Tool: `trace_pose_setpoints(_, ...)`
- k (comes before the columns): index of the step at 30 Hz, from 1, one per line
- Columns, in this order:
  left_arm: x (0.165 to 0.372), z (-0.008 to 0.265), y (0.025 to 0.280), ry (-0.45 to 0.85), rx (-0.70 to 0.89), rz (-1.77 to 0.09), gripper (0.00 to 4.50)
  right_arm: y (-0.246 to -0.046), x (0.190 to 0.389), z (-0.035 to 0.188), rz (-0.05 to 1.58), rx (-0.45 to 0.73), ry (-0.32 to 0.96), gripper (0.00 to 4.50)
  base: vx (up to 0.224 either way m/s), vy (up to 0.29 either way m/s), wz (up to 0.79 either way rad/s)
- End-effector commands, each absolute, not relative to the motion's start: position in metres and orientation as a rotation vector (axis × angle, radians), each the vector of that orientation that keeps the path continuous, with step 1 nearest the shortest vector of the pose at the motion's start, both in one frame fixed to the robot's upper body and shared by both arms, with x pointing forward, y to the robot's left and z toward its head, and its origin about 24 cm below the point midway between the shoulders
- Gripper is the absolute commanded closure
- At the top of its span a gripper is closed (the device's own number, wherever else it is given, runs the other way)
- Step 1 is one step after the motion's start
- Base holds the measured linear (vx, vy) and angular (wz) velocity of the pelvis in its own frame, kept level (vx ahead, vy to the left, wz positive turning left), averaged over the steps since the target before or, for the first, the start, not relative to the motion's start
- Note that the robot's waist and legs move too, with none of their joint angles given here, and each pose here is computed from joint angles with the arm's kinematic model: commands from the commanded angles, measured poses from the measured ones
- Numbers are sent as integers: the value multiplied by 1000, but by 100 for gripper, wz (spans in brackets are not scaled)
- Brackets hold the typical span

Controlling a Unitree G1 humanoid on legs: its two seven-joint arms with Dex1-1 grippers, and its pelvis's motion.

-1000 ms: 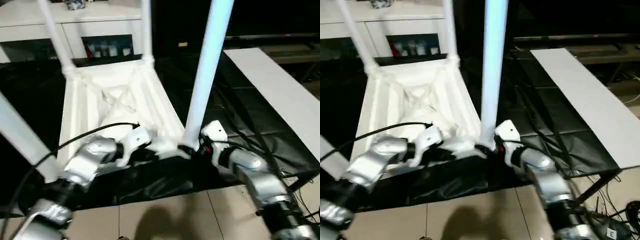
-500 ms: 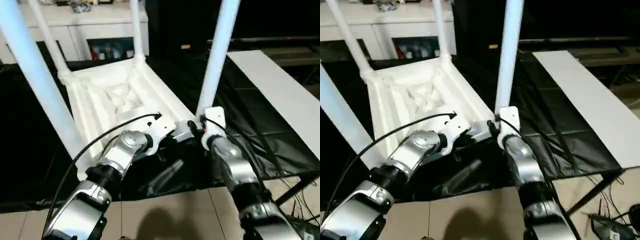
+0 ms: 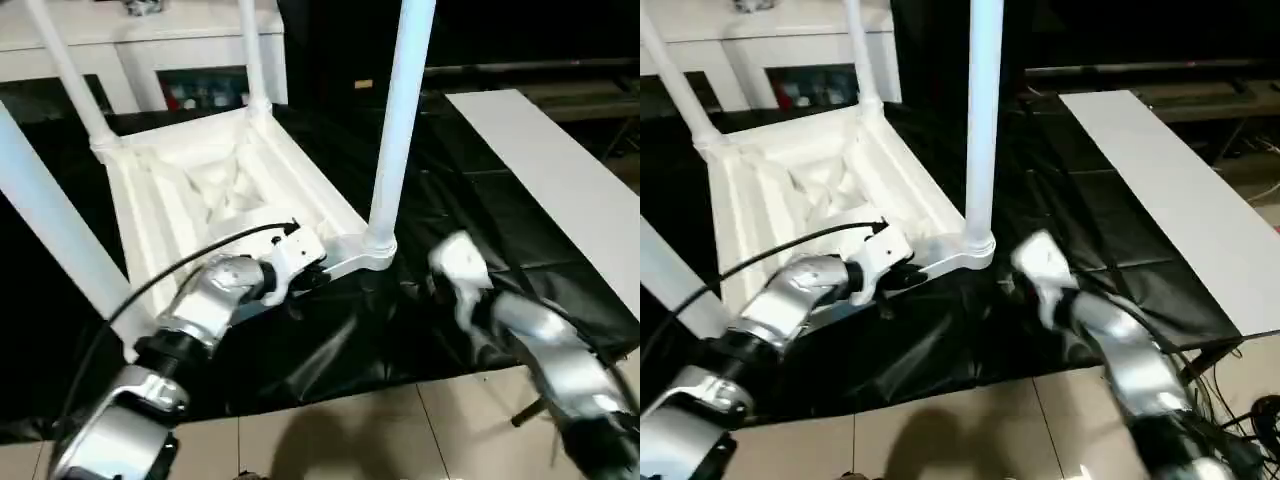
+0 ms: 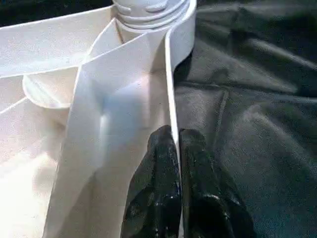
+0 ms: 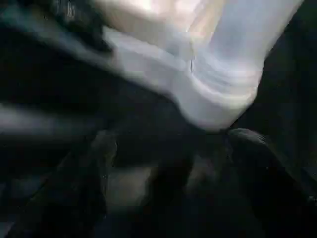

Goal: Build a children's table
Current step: Rotate leg to tighten

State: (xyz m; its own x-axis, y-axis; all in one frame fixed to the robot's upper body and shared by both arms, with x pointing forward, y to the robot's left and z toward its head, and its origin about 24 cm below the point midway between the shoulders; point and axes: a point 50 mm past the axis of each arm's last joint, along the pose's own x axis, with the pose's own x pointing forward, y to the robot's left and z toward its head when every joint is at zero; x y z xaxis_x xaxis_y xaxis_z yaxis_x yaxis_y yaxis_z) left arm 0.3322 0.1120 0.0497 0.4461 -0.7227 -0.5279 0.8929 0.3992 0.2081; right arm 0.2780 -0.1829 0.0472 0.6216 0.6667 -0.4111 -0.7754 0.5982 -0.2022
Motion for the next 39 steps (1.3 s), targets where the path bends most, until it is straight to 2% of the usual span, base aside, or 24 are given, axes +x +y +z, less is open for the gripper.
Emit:
trace_pose_setpoints(1,321,39,112,424,535,-1146,450,-181,279,56,878,-385,285,60,0,0,0)
trace_pose_setpoints(5,301,36,115,473,509,-1350,450,-183,280,59,878,-357,274,60,0,0,0)
trace_pose_setpoints(13,294,37,116,479,483,-1397,450,-180,278,63,908,-340,258,60,0,0,0)
trace_pose_setpoints(20,303,43,115,424,550,-1398,450,-176,264,62,993,-330,280,60,0,0,0)
trace_pose_setpoints(26,308,50,120,400,610,-1404,450,-179,254,66,966,-321,258,60,0,0,0)
trace_pose_setpoints(39,323,61,131,341,659,-1346,450,-161,251,73,921,-259,177,60,0,0,0)
